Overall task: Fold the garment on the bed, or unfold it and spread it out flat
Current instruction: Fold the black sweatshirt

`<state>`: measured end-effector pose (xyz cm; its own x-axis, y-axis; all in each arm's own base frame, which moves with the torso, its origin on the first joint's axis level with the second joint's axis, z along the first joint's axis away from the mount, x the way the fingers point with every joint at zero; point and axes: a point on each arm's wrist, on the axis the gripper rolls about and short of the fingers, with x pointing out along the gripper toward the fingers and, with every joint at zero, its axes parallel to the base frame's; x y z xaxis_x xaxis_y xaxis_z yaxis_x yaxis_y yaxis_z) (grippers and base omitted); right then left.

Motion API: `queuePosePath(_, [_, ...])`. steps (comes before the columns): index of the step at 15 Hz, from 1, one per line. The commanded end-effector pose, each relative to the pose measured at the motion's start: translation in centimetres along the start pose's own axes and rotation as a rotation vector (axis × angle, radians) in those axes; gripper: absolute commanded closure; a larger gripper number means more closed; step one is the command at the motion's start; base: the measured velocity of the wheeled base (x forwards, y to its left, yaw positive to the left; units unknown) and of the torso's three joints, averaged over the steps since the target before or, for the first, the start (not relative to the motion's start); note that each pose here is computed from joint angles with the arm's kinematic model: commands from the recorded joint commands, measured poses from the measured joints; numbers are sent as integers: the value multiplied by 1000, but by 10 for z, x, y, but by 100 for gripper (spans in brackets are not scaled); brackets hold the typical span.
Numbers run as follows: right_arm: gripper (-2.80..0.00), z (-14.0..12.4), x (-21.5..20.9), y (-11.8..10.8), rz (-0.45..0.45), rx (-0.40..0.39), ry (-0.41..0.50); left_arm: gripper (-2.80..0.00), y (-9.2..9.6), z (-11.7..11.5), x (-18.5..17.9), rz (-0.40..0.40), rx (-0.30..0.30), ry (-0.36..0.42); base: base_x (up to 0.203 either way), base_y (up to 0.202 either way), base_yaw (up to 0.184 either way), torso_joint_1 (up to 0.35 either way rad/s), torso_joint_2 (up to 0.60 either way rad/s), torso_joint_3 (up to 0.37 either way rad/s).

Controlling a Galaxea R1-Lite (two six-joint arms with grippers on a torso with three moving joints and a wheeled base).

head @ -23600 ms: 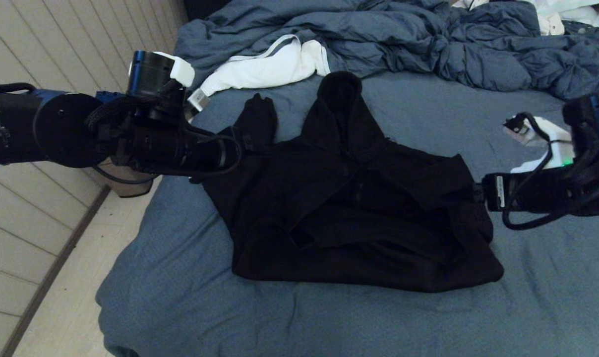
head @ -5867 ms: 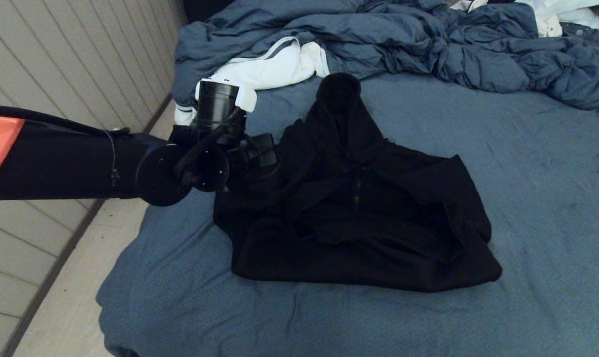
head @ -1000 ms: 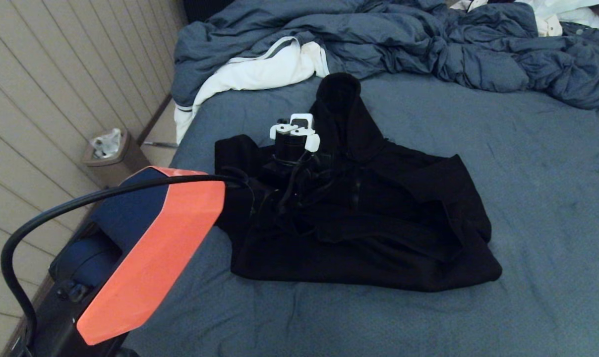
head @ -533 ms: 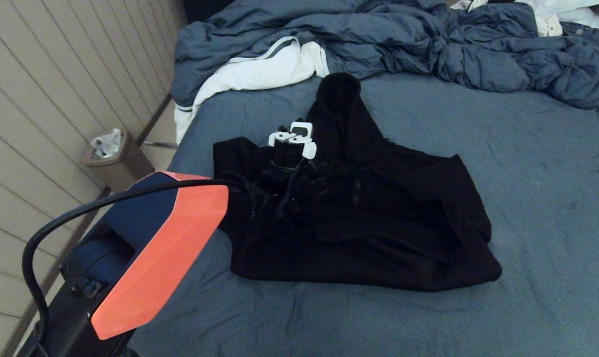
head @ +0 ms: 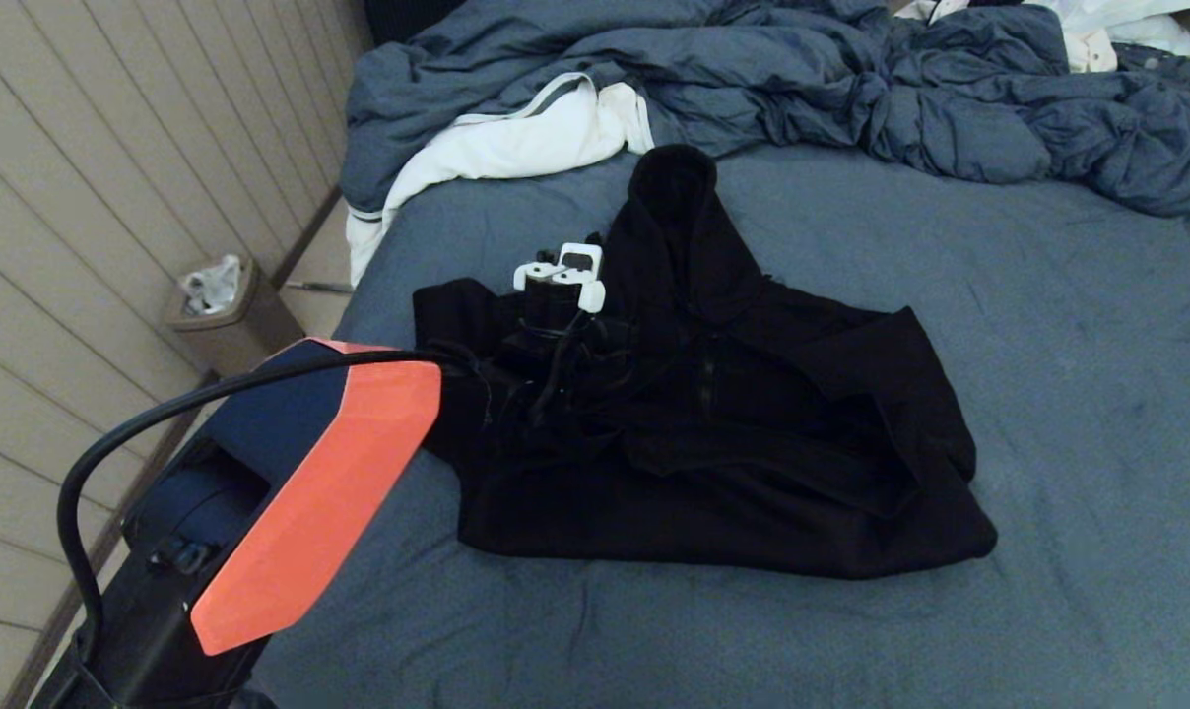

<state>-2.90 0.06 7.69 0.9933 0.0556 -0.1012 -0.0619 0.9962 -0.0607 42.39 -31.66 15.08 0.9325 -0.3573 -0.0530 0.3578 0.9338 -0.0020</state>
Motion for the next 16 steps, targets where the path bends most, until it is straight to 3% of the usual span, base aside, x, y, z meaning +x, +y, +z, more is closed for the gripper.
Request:
queuePosePath(1, [0,0,0,0,1,-1,1,0,1,-1,1,4,0,1,0,0,0,0,0,0])
queuePosePath(8, [0,0,0,0,1,-1,1,0,1,4,-1,4,-6,-18,0,0,0,0,0,0])
queuePosePath(11, [0,0,0,0,1,-1,1,0,-4,27,-9,11,-40,-125,0,0,0,0,0,0])
queuePosePath(14, [0,0,0,0,1,-1,1,0,-32,52,-29,14,-88,-234,0,0,0,0,0,0])
queuePosePath(16, [0,0,0,0,1,-1,1,0,-49,50,-37,-3,-100,-248,0,0,0,0,0,0])
